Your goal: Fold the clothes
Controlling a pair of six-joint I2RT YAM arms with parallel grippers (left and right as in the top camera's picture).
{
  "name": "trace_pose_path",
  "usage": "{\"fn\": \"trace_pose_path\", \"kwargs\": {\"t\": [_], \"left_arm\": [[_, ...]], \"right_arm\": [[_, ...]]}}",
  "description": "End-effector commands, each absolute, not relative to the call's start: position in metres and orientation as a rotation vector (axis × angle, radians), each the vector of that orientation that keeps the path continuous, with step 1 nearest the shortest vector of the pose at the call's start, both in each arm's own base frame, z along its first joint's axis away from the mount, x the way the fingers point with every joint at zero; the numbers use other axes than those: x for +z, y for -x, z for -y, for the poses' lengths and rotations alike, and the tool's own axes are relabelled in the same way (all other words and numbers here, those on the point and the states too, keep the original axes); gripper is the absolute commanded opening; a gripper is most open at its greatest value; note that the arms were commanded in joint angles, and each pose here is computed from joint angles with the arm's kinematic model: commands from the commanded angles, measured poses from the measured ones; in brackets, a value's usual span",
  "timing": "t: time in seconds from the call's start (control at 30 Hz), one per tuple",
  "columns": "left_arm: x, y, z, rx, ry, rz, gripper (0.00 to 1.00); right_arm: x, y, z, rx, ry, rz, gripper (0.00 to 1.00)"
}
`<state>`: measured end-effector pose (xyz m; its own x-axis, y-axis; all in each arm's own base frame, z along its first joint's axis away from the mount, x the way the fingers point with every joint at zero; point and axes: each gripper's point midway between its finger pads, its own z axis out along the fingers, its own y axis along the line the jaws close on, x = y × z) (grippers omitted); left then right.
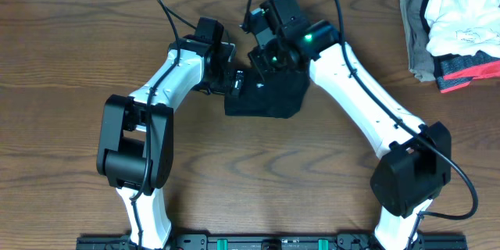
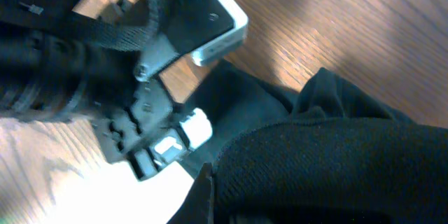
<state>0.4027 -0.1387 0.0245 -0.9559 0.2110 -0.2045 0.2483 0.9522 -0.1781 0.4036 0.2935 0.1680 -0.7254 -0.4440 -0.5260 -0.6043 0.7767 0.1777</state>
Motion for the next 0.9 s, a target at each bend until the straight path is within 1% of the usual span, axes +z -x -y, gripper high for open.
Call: {"fn": "trace_pose_path", "kwargs": {"t": [0.0,0.07,0.4,0.6,0.87], "left_arm": [[0.033,-0.411,0.129,-0.307,-0.232,-2.911,1.00],[0.038,-0.413,0.125,-0.333,-0.205,-2.904,0.98],[0.088,-0.418,0.084,-0.364,0.016,-2.827,0.98],[0.111,-0.419,0.048,-0.350,0.160,-2.779,0.98],[0.115,-0.421,-0.006,-0.342,0.394,-2.738,0.98]], "right_arm": [[0.177,-0.403,-0.304,0.510,0.764,-2.484,0.01],[0.178,-0.404,-0.305,0.514,0.756,-2.481,0.01],[0.180,-0.403,-0.321,0.571,0.785,-2.441,0.01],[0.159,-0.398,-0.344,0.634,0.838,-2.449,0.01],[0.127,-0.389,-0.379,0.696,0.921,-2.440,0.01]]}}
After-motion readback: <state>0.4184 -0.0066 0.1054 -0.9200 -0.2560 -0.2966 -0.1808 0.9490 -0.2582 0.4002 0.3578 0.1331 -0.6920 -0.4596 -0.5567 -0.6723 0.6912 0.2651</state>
